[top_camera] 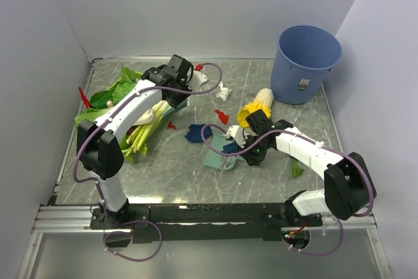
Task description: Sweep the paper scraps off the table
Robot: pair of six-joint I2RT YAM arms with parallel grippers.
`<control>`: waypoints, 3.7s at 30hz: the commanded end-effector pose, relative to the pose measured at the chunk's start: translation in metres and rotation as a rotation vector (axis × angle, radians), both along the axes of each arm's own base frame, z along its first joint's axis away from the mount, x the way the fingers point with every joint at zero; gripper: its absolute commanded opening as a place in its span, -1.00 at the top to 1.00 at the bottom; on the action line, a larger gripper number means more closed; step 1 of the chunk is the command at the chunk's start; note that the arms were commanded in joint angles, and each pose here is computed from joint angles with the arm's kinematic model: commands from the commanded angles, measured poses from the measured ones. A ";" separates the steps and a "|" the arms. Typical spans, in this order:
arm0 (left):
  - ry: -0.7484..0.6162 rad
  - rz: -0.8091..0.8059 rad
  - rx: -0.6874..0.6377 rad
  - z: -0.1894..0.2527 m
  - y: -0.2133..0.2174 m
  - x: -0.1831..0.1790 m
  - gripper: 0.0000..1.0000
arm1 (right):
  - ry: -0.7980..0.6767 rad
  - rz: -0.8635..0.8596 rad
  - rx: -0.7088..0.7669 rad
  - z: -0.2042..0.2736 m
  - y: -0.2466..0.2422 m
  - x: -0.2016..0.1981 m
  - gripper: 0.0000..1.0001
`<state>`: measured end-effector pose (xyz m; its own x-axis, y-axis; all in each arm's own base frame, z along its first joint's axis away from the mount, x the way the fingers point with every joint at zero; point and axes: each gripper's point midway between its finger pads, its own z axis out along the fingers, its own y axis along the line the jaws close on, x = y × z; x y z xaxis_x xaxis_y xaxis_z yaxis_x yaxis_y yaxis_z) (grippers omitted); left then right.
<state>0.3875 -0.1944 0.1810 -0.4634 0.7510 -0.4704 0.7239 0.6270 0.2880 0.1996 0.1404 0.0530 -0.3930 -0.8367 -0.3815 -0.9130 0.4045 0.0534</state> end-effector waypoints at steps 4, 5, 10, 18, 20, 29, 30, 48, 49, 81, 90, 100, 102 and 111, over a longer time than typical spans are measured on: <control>0.006 0.118 0.061 0.004 0.019 -0.015 0.99 | -0.037 -0.014 -0.080 0.000 -0.020 0.003 1.00; 0.022 0.111 0.054 0.001 0.017 -0.018 0.99 | -0.039 -0.019 -0.088 -0.001 -0.021 0.005 1.00; 0.082 0.065 0.039 -0.017 0.005 -0.031 0.99 | -0.010 -0.054 -0.120 -0.007 -0.018 0.018 1.00; 0.138 -0.058 -0.016 -0.019 -0.028 -0.056 0.99 | -0.026 -0.049 -0.124 -0.010 -0.008 0.040 1.00; 0.156 -0.104 -0.051 -0.017 -0.040 -0.064 0.99 | -0.015 -0.047 -0.122 -0.014 -0.005 0.043 1.00; 0.183 -0.266 -0.256 0.017 -0.073 -0.093 0.99 | 0.016 -0.048 -0.068 -0.022 0.024 0.060 1.00; 0.165 -0.264 -0.260 0.020 -0.072 -0.092 0.99 | 0.019 -0.053 -0.060 -0.022 0.026 0.060 1.00; -0.081 0.017 -0.292 0.080 0.026 -0.061 0.99 | -0.200 -0.029 0.205 0.020 0.049 0.058 1.00; -0.075 0.035 -0.292 0.078 0.030 -0.060 0.99 | -0.207 -0.028 0.220 0.021 0.050 0.058 1.00; -0.046 0.083 -0.548 0.063 -0.004 -0.039 0.99 | -0.401 -0.278 0.482 0.228 0.025 0.106 1.00; -0.006 0.105 -0.530 0.048 -0.002 -0.041 0.99 | -0.446 -0.397 0.623 0.280 0.028 0.130 1.00; -0.021 0.066 -0.546 0.054 -0.010 -0.032 0.99 | -0.548 -0.624 0.544 0.308 -0.036 0.170 1.00; -0.013 0.062 -0.554 0.054 -0.012 -0.033 0.99 | -0.600 -0.686 0.523 0.321 -0.055 0.181 1.00; -0.011 0.052 -0.572 0.057 -0.013 -0.039 0.99 | -0.711 -1.016 0.406 0.327 -0.153 0.219 1.00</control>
<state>0.3431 -0.1976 0.2062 -0.5621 0.3878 -0.7305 0.6560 0.7470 -0.1082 0.4040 0.0307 0.3681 -0.3940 -0.1286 -0.9101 -0.2646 0.9641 -0.0217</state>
